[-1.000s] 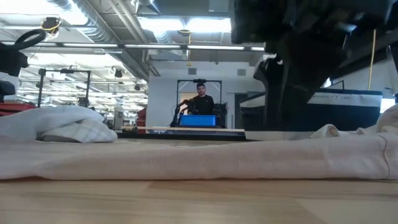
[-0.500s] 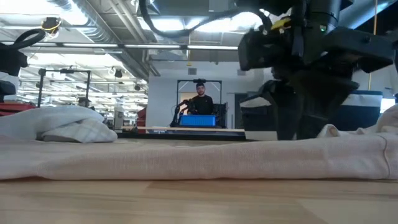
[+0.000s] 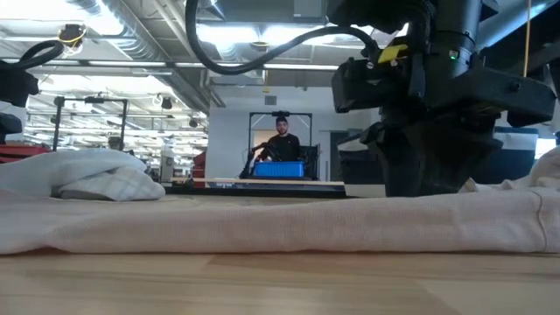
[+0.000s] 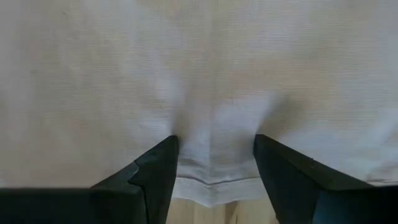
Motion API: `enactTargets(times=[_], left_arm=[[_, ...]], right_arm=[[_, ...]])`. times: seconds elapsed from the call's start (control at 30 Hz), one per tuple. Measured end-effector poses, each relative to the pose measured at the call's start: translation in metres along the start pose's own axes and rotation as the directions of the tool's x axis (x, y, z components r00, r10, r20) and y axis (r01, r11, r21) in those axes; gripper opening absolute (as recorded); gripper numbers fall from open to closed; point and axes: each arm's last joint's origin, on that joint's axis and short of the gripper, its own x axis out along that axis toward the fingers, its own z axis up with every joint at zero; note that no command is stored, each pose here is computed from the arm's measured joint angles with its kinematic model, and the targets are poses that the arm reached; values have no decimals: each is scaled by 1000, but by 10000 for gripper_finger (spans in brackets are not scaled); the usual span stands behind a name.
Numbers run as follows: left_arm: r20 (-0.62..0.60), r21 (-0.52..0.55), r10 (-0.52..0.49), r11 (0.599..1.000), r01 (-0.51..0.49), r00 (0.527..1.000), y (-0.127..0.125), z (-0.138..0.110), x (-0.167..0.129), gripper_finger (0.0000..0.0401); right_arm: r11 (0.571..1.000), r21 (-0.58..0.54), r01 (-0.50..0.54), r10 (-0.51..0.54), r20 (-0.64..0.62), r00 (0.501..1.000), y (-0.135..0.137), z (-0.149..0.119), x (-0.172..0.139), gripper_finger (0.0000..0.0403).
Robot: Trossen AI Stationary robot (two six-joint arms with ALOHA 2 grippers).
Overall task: Fold towel
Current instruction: Fold the pink towel
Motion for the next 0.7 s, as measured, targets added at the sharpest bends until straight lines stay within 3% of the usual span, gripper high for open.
enactTargets(times=[0.33, 0.7], left_arm=[[8, 31, 3, 1000, -4, 1000, -2, -4, -1, 173], [-7, 43, -5, 999, 6, 1000, -4, -6, -1, 28]], right_arm=[[1000, 3, 21, -21, -54, 998, -2, -5, 1, 147], [999, 17, 36, -35, -57, 998, -3, -6, 2, 19]])
